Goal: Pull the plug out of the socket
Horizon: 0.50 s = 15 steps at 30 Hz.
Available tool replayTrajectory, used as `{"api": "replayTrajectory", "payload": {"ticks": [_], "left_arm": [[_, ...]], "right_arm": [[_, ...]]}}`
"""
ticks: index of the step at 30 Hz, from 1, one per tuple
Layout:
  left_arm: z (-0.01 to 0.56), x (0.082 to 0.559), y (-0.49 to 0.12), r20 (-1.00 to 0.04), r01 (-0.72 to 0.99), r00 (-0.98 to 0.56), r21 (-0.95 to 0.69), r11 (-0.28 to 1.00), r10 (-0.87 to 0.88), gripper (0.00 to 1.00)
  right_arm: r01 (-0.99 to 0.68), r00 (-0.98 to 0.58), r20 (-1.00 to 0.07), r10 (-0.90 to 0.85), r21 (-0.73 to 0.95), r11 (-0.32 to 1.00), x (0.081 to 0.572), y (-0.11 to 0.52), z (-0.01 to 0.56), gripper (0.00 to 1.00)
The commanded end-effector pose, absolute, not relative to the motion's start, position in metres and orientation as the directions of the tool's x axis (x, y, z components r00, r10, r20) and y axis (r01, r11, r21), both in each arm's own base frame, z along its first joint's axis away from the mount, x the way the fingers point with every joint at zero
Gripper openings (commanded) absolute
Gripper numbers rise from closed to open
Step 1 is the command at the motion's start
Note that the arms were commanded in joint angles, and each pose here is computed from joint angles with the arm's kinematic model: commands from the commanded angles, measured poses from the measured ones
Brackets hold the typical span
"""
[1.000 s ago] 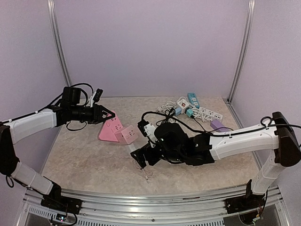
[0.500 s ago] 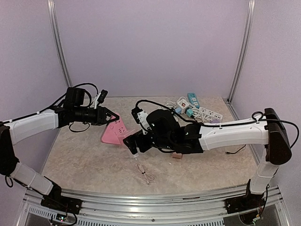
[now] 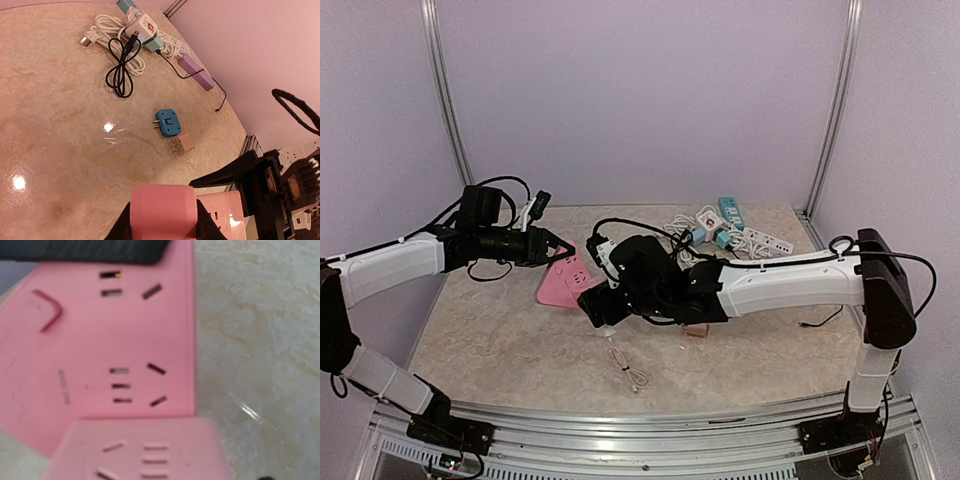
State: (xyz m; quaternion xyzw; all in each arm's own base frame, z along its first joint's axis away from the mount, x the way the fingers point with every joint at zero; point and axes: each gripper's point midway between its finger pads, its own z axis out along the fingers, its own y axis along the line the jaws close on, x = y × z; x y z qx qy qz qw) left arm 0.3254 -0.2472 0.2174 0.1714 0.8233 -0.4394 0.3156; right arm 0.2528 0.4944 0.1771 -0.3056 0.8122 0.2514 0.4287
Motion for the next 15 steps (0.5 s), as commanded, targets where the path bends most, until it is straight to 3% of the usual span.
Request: {"api": "replayTrajectory", "payload": {"ticks": [1,15], "left_arm": [[0.241,0.322,-0.251,-0.719,0.612,-0.695,-0.597,0.519,-0.008,0.0],[0.251,0.311,-0.258,-0.747,0.665,-0.665,-0.579,0.471,0.02,0.0]], "right_arm": [[-0.706,-0.458,-0.837,-0.299,0.138,0.695,0.25,0.499,0.169,0.76],[-0.761,-0.461,-0.852,-0.248,0.237,0.604,0.239,0.497,0.182,0.17]]}}
